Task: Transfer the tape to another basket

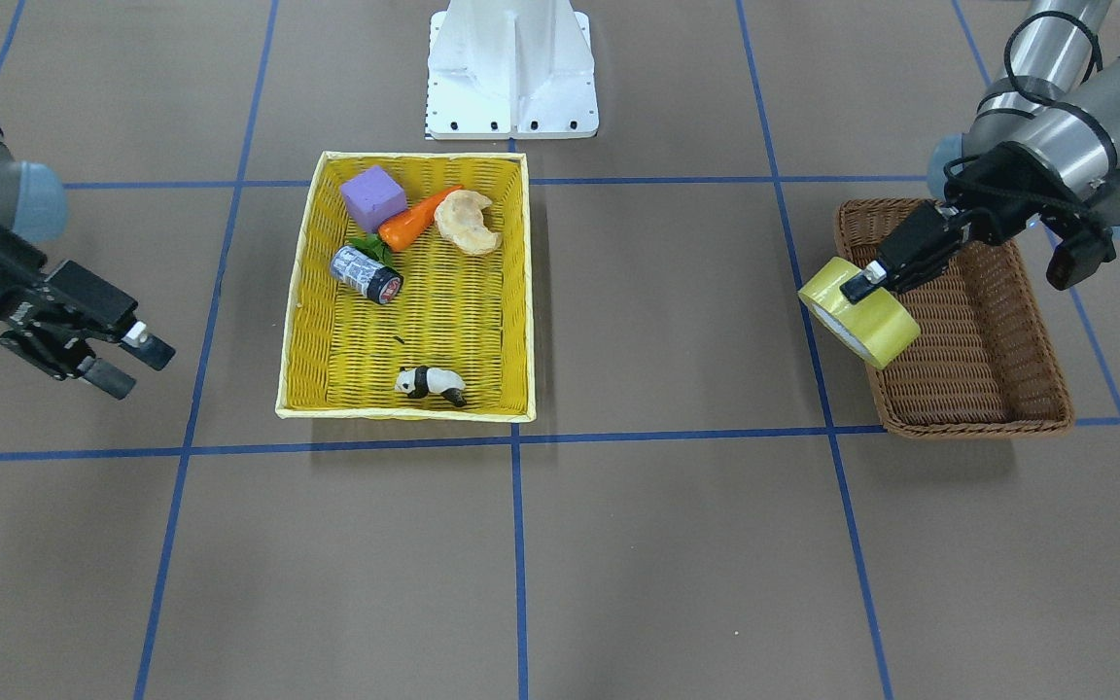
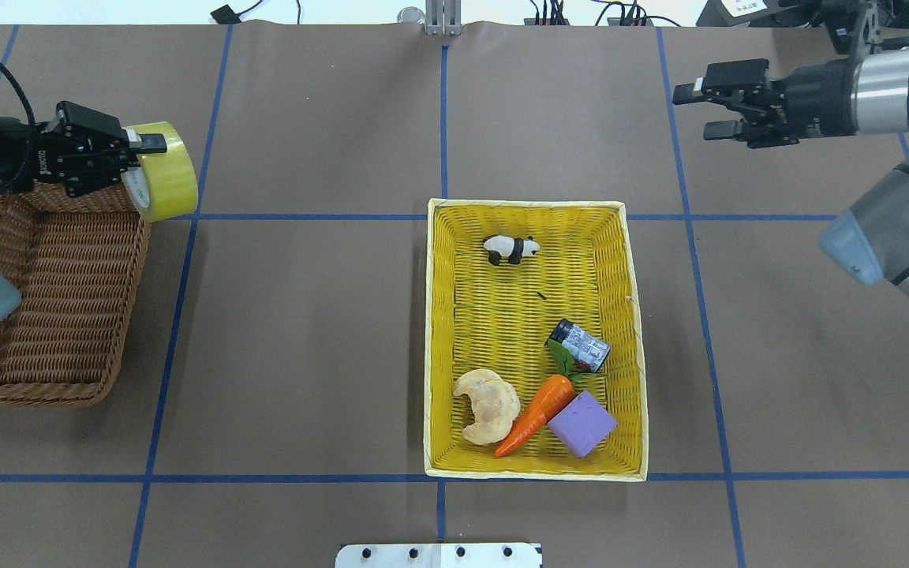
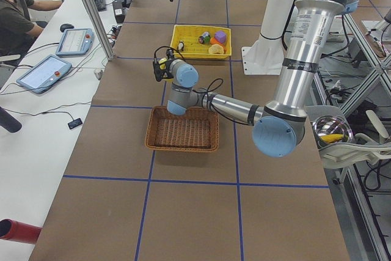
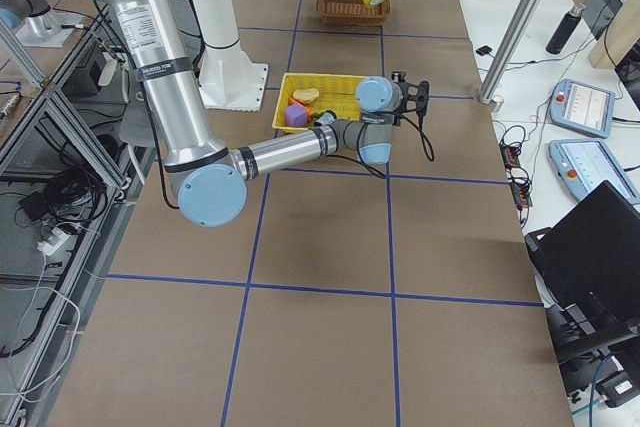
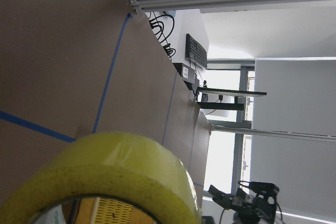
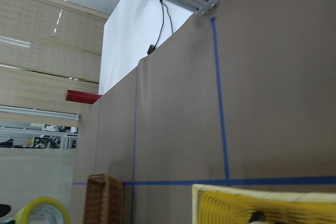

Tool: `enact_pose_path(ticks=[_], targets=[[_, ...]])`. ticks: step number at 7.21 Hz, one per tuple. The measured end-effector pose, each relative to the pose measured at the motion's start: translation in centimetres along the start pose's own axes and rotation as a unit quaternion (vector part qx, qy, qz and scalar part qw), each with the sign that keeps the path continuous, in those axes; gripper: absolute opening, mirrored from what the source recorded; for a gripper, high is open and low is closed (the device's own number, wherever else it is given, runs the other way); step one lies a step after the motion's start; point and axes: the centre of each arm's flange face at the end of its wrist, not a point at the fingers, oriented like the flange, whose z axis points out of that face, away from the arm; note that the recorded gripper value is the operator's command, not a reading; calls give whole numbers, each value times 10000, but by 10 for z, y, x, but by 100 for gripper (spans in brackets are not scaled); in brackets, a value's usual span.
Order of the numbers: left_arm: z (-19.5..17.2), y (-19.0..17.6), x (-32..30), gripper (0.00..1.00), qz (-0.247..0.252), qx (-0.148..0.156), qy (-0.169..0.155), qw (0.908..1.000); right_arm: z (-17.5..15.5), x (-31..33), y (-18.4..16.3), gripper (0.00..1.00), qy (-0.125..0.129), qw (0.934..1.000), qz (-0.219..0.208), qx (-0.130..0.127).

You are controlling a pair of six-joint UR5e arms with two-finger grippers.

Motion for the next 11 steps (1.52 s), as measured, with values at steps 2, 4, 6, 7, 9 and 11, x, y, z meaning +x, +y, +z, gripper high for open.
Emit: enact_pose_path(ticks=[2,4,6,7,9,11], targets=[[-11,-21,-17,0,278,249,-678,9970,-37,56,-8,100,501,9983,-260,130],[-28,-30,-43,0,386,314,-1315,9901,-73,90,-23,100,935,9945,-439,199],[-53,-39,-65,0,625,398,-1987,9773,-108,121,-46,100,1511,9831,-1031,18],[-68,-44,-73,0,909,394,-2386,9661,-121,135,-54,100,1762,9753,-1327,-111],[-73,-37,-70,0,966,166,-3150,9440,-134,163,-62,100,2210,9568,-1817,-519],[-55,-14,-57,0,687,-322,-3976,9144,-144,189,-68,100,2619,9409,-1880,-1040]])
